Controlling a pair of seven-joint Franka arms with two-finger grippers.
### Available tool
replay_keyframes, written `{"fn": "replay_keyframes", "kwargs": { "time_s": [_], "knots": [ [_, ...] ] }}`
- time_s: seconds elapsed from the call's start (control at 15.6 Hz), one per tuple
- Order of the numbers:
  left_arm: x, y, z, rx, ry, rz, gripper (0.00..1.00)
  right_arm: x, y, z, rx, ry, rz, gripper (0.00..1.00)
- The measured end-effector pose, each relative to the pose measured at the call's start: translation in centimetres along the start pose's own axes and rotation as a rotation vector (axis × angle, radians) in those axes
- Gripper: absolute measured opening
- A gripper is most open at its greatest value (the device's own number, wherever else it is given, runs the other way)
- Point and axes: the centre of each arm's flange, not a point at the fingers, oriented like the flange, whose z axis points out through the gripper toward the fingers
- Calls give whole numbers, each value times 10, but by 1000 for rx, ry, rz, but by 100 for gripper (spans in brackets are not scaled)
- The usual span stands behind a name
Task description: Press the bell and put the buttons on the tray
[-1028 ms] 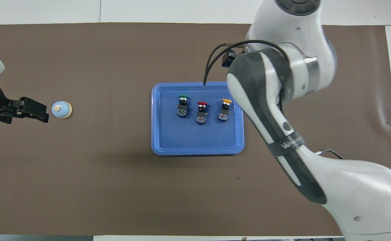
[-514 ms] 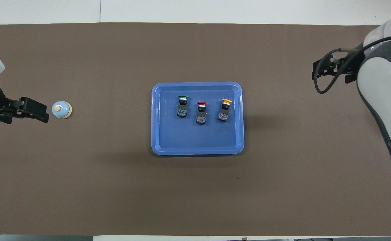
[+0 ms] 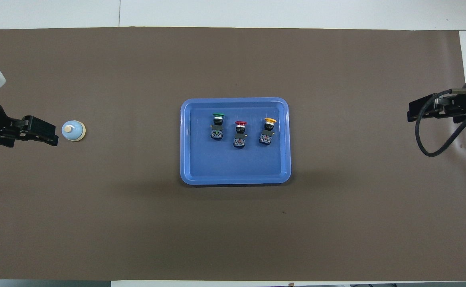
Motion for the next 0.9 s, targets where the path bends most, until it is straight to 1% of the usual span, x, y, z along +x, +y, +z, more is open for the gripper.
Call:
{"fn": "replay_keyframes", "kwargs": {
  "time_s": [0.19, 0.9],
  "knots": [
    [0, 0, 0, 0, 0, 0, 100, 0, 10, 5, 0, -10, -24, 100],
    [0, 0, 0, 0, 0, 0, 100, -1, 25, 6, 1, -16, 0, 100]
  ]
}}
